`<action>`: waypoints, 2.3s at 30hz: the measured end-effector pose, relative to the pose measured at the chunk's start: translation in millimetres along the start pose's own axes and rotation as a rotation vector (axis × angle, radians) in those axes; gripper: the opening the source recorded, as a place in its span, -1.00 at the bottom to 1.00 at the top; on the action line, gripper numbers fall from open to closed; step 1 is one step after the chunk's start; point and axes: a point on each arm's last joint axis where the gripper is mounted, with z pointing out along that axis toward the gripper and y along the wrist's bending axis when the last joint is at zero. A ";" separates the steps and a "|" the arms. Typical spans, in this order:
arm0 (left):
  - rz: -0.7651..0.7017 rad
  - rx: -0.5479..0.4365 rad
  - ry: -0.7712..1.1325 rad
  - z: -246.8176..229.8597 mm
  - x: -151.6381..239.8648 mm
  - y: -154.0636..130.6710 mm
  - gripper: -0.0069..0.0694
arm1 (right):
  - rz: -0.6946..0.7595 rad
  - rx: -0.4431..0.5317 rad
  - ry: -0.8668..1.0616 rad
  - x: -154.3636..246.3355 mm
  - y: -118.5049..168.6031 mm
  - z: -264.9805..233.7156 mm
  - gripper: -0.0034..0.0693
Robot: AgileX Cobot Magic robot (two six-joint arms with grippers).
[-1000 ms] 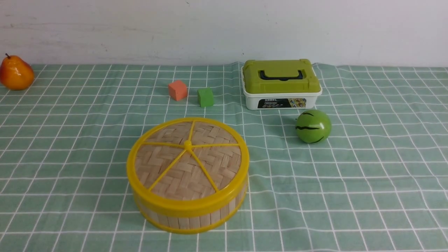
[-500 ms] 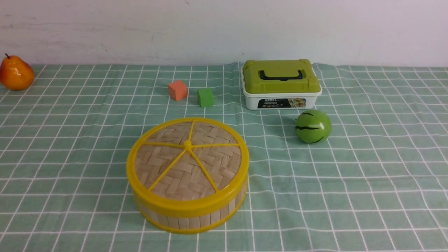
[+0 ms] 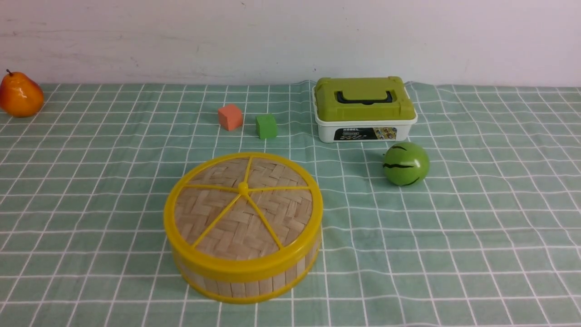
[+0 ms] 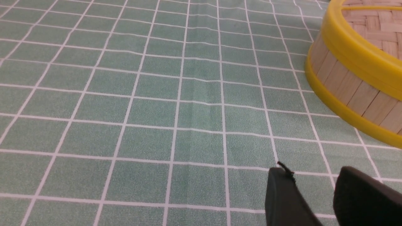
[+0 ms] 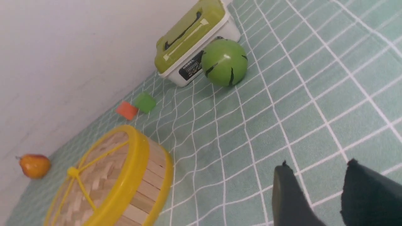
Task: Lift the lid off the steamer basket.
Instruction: Use the right arm to lift the lid of the steamer
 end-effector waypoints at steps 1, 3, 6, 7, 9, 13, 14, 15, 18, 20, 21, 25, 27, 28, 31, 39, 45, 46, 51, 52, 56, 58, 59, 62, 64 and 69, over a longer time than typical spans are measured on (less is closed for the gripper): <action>0.000 0.000 0.000 0.0 0.0 0.0 -0.19 | -0.082 0.002 0.004 -13.2 10.6 -4.6 -0.44; 0.000 0.000 0.000 0.0 0.0 0.0 -0.19 | -0.265 0.046 0.098 -43.4 35.0 -12.4 -0.64; 0.000 0.000 0.000 0.0 0.0 0.0 -0.19 | -0.448 0.128 0.272 -81.8 60.4 -11.9 -0.91; 0.000 0.000 0.000 0.0 0.0 0.0 -0.19 | -0.503 0.145 0.341 -95.9 69.8 -8.8 -0.94; 0.000 0.000 0.000 0.0 0.0 0.0 -0.19 | -0.593 0.147 0.465 -120.3 86.6 1.9 -0.96; 0.000 0.000 0.000 0.0 0.0 0.0 -0.19 | -0.683 0.007 0.644 -148.0 118.6 36.5 -0.95; 0.000 0.000 0.000 0.0 0.0 0.0 -0.19 | -0.706 -0.041 0.681 -149.3 125.6 44.8 -0.94; 0.000 0.000 0.000 0.0 0.0 0.0 -0.19 | -0.727 -0.094 0.721 -151.5 134.6 58.1 -0.93; 0.000 0.000 0.000 0.0 0.0 0.0 -0.19 | -0.799 -0.181 0.809 -149.4 155.0 88.5 -0.92; 0.000 0.000 0.000 0.0 0.0 0.0 -0.19 | -0.842 -0.207 0.847 -146.4 167.2 104.9 -0.91; 0.000 0.000 0.000 0.0 0.0 0.0 -0.19 | -0.873 -0.222 0.872 -142.8 178.1 118.7 -0.91; 0.000 0.000 0.000 0.0 0.0 0.0 -0.19 | -0.960 -0.250 0.918 -128.2 209.1 156.3 -0.90; 0.000 0.000 0.000 0.0 0.0 0.0 -0.19 | -1.004 -0.276 0.944 -112.4 231.3 181.7 -0.88; 0.000 0.000 0.000 0.0 0.0 0.0 -0.19 | -1.008 -0.277 0.948 -109.0 235.4 188.8 -0.87; 0.000 0.000 0.000 0.0 0.0 0.0 -0.19 | -1.024 -0.315 0.979 -81.0 263.7 226.6 -0.81; 0.000 0.000 0.000 0.0 0.0 0.0 -0.19 | -1.071 -0.388 1.012 -16.7 302.0 287.9 -0.25; 0.000 0.000 0.000 0.0 0.0 0.0 -0.19 | -1.047 -0.375 0.977 23.5 309.0 324.7 0.25; 0.000 0.000 0.000 0.0 0.0 0.0 -0.19 | -1.036 -0.353 0.965 30.1 306.3 332.1 0.28; 0.000 0.000 0.000 0.0 0.0 0.0 -0.19 | -1.034 -0.275 0.959 46.8 294.5 349.5 0.27; 0.000 0.000 0.000 0.0 0.0 0.0 -0.19 | -1.034 -0.268 0.961 50.9 292.3 352.5 0.26; 0.000 0.000 0.000 0.0 0.0 0.0 -0.19 | -1.028 -0.256 0.966 60.4 287.7 359.4 0.16; 0.000 0.000 0.000 0.0 0.0 0.0 -0.19 | -1.026 -0.255 0.968 62.1 287.0 360.3 0.12; 0.000 0.000 0.000 0.0 0.0 0.0 -0.19 | -1.020 -0.257 0.972 64.0 286.5 361.1 0.09; 0.000 0.000 0.000 0.0 0.0 0.0 -0.19 | -1.014 -0.258 0.982 67.8 285.0 362.6 -0.04; 0.000 0.000 0.000 0.0 0.0 0.0 -0.19 | -1.014 -0.255 0.994 68.9 284.0 362.2 -0.18; 0.000 0.000 0.000 0.0 0.0 0.0 -0.19 | -1.016 -0.251 1.000 67.6 284.4 361.5 -0.71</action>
